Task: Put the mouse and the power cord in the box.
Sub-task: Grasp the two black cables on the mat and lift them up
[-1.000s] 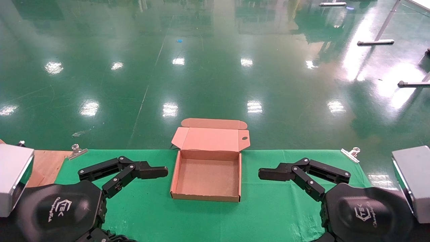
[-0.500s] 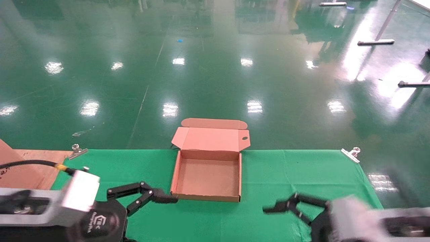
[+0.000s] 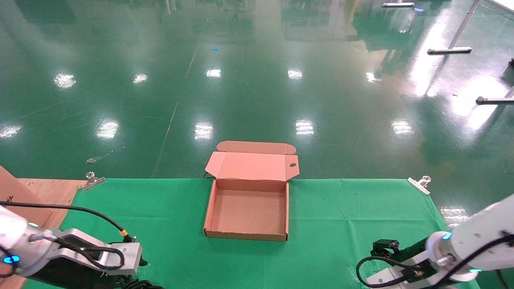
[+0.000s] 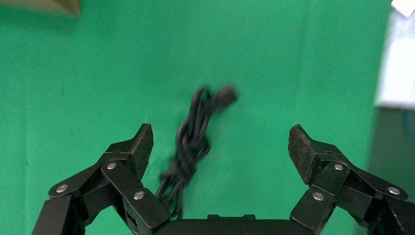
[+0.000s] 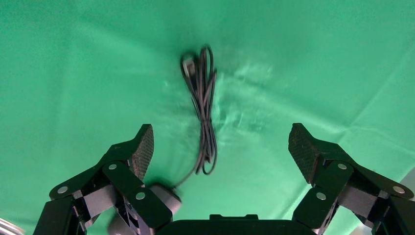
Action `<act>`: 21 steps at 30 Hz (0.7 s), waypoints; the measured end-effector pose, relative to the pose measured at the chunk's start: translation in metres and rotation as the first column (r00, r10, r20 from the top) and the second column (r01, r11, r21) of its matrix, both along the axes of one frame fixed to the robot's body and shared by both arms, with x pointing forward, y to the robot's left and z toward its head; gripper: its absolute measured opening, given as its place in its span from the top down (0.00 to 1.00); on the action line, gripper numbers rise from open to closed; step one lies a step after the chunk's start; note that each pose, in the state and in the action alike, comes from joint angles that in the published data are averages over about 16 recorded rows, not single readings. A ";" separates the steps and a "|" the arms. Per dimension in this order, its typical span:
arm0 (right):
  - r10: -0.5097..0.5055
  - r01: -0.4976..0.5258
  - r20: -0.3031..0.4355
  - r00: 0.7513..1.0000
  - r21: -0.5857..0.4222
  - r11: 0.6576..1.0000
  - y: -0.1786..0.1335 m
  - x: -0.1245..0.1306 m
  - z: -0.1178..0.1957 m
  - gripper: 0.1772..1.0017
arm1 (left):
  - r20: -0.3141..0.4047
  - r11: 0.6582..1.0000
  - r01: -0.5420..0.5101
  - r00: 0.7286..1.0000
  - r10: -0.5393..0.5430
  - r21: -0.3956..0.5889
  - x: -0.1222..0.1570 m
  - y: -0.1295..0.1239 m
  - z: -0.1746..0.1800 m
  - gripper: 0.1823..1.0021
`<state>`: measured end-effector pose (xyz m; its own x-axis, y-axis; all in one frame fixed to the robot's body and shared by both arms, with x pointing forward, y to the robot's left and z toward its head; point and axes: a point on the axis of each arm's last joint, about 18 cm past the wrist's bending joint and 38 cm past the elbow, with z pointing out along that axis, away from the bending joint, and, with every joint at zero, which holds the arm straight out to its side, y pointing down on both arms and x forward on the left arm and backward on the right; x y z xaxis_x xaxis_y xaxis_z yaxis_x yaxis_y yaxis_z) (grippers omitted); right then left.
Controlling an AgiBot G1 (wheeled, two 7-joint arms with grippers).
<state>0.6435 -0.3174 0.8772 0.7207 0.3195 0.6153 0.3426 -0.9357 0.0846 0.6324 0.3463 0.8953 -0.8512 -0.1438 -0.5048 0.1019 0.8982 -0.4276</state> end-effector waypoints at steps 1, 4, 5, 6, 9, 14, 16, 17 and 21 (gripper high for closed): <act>-0.004 0.004 0.004 1.000 -0.019 1.000 0.000 0.005 -0.003 0.00 | 0.004 1.000 -0.012 1.000 0.012 0.023 0.005 0.003 -0.003 0.00; -0.015 0.016 0.010 1.000 -0.053 0.998 0.000 0.019 -0.012 0.00 | 0.016 0.996 -0.041 0.999 0.039 0.075 0.019 0.009 -0.013 0.00; -0.019 0.019 0.011 1.000 -0.059 0.998 -0.001 0.023 -0.014 0.00 | 0.021 0.995 -0.048 0.999 0.047 0.088 0.023 0.010 -0.016 0.00; -0.022 0.023 0.012 1.000 -0.063 0.998 -0.001 0.027 -0.017 0.00 | 0.025 0.994 -0.056 0.998 0.053 0.099 0.027 0.012 -0.020 0.00; -0.031 0.032 0.013 0.999 -0.065 0.997 -0.003 0.038 -0.024 0.00 | 0.035 0.990 -0.074 0.997 0.070 0.117 0.036 0.015 -0.029 0.00; -0.042 0.043 0.014 0.999 -0.055 0.998 -0.006 0.052 -0.032 0.00 | 0.042 0.987 -0.087 0.996 0.082 0.132 0.045 0.018 -0.042 0.00; -0.044 0.045 0.014 0.999 -0.049 0.998 -0.008 0.056 -0.035 0.00 | 0.039 0.987 -0.088 0.996 0.083 0.137 0.047 0.018 -0.046 0.00; -0.045 0.046 0.013 0.999 -0.047 0.998 -0.008 0.057 -0.036 0.00 | 0.037 0.987 -0.088 0.996 0.084 0.138 0.048 0.018 -0.048 0.00; -0.046 0.046 0.011 0.999 -0.037 0.998 -0.012 0.062 -0.040 0.00 | 0.030 0.986 -0.089 0.996 0.085 0.143 0.050 0.019 -0.054 0.00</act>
<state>0.7053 -0.3292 0.8376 0.7289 0.3090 0.6108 0.2982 -0.9465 0.1231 0.6823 0.3654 0.8409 -0.8259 -0.1410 -0.5459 0.0296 0.9561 -0.2917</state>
